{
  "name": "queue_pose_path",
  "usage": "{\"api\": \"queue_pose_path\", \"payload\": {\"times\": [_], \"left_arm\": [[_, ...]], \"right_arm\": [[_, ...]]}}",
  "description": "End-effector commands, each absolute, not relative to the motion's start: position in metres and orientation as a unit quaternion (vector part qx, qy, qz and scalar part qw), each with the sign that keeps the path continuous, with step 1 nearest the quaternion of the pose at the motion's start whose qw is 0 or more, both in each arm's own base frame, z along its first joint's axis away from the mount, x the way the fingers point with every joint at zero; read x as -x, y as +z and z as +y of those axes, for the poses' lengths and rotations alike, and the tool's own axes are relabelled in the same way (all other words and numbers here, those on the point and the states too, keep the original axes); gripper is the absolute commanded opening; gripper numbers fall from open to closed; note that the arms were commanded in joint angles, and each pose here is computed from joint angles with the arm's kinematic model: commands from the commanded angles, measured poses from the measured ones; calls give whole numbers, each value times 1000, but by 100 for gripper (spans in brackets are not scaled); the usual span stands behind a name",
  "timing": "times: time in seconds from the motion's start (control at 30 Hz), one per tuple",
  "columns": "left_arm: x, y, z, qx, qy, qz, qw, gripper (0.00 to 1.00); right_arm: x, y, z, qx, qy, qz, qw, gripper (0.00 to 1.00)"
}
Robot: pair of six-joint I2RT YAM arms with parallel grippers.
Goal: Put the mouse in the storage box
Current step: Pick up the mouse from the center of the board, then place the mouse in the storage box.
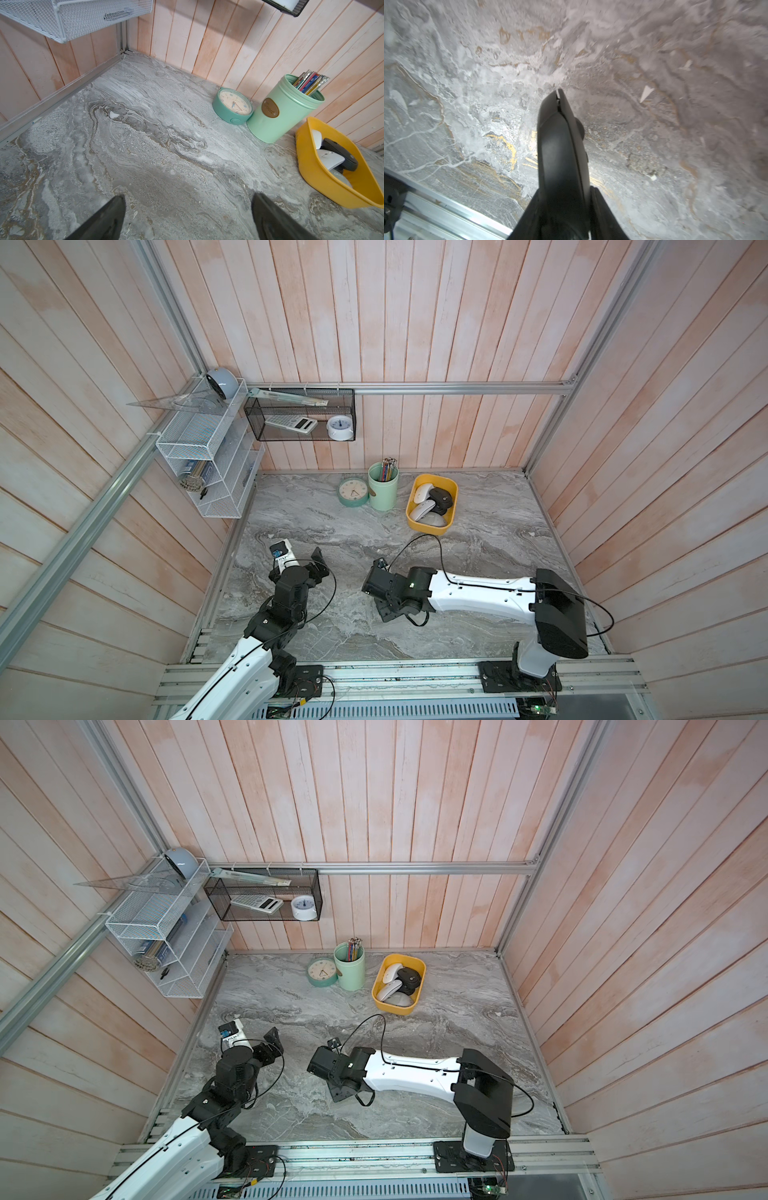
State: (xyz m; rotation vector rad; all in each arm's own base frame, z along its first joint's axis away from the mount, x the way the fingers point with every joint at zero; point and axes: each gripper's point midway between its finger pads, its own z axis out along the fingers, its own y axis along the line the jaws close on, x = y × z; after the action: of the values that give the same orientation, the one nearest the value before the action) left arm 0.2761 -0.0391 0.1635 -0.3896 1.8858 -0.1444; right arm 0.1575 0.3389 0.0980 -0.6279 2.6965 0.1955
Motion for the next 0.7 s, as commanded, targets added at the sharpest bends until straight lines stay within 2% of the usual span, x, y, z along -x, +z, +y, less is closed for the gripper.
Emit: {"api": "queue_pose_path", "payload": {"times": [0.0,0.13,0.4,0.67], "left_arm": [[-277,160,-43,163,-73,803,569,100],[-278,159,-48,155,-85,804,567,100],[-278,162,-56,141,-105,804,568,100],[-279,165,-58,138,-108,805,567,100]], "right_arm": [[-190,132,297,204,-13,944,260,12],[-232,163,252,193,-72,929,307,12],[-322,205,197,148,-101,919,352,12],[-397,194,182,139,-166,917,336,12]]}}
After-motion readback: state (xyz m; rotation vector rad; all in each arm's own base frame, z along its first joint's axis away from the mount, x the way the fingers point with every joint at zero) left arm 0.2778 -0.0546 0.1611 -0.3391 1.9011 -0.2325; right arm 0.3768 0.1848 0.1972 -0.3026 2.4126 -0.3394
